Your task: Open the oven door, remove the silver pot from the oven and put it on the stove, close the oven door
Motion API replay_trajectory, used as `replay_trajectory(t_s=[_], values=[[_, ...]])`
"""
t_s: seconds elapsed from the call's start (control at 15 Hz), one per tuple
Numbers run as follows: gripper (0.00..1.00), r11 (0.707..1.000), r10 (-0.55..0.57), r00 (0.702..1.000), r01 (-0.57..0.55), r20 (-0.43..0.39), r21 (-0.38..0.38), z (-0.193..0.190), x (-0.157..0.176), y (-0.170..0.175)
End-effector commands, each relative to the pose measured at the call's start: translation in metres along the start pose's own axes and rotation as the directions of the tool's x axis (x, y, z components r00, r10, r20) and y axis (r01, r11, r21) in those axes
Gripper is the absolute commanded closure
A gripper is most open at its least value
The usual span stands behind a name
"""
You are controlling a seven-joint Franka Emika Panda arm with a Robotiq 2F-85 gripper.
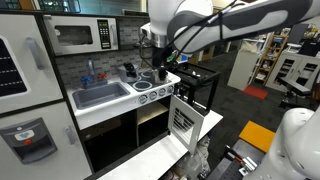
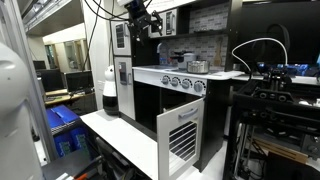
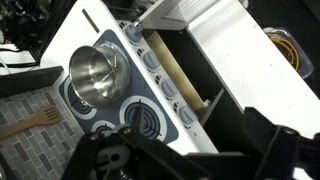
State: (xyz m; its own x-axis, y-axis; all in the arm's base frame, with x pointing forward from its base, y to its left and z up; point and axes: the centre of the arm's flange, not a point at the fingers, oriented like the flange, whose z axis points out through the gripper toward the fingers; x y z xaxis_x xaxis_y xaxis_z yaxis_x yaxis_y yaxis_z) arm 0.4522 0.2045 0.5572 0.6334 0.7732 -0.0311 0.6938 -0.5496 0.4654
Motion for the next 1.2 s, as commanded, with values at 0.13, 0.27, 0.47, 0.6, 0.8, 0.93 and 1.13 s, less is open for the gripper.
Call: replay_trajectory(t_s=[0.13,0.27,0.47,0.6,0.8,0.93,1.13], values=[[0.00,1.000,0.011,0.998,-0.010,0.063,-0.022,0.025,-0.083,-0.052],[0.00,0.999,0.043,0.992,-0.040,0.117,-0.030,0.049,-0.101,-0.064],[0.00,0.984,0.149,0.968,-0.125,0.200,-0.125,0.088,-0.123,-0.080],[0.00,0.970,0.214,0.946,-0.176,0.245,-0.168,0.110,-0.135,-0.085],[0.00,0.936,0.331,0.900,-0.275,0.284,-0.219,0.143,-0.154,-0.081],[0.00,0.910,0.403,0.866,-0.343,0.296,-0.233,0.163,-0.168,-0.070],[0.00,0.862,0.501,0.815,-0.436,0.292,-0.260,0.187,-0.188,-0.046]])
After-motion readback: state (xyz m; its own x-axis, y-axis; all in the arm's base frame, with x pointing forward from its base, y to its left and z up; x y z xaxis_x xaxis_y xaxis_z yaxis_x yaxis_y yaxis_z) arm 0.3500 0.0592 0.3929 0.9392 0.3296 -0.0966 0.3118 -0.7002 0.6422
